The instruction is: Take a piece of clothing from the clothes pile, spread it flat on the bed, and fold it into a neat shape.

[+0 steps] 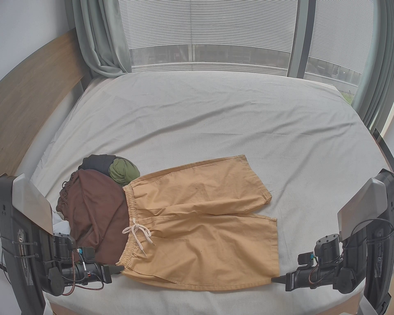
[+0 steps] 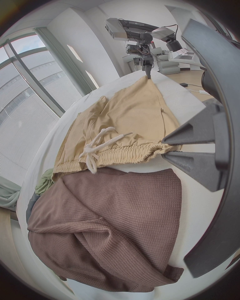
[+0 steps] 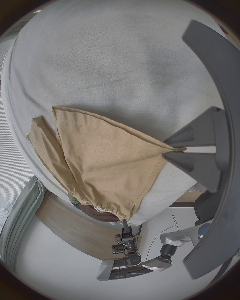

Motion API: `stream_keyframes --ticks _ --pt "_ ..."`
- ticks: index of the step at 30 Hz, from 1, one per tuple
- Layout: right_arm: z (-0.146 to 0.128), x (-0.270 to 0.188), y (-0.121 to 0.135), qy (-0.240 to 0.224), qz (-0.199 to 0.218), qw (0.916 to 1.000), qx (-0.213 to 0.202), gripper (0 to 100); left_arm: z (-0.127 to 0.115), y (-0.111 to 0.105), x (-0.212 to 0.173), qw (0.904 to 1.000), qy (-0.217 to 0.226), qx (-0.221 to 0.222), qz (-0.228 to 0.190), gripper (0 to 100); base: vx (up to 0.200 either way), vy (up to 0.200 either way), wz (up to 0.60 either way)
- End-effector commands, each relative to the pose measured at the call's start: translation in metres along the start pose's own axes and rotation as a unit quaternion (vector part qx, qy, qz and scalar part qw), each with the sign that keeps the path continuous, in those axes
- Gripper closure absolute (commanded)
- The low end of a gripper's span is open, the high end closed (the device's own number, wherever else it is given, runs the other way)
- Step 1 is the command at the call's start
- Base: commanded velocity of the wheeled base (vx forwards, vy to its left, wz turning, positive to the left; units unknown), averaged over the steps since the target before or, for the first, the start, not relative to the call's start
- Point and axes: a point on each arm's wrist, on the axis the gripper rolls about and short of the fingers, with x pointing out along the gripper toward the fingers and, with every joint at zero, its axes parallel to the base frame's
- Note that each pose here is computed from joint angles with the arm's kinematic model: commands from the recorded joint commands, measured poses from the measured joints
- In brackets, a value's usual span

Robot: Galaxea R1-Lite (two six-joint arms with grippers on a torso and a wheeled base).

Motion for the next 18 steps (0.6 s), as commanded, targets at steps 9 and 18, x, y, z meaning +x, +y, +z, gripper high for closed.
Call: stream_keyframes --ticks 9,18 --pt "0.019 -0.022 0.016 -0.060 0.043 0.9968 -0.028 100 0.024 -0.006 -0.001 0.9983 -0.052 0.002 -0.028 100 0.000 0.000 0.00" --pt "0.032 -0.025 0.014 -0.096 0.047 0.9937 -0.032 100 0.034 -0.005 0.003 0.9969 -0.071 0.005 -0.032 100 0.000 0.000 0.00"
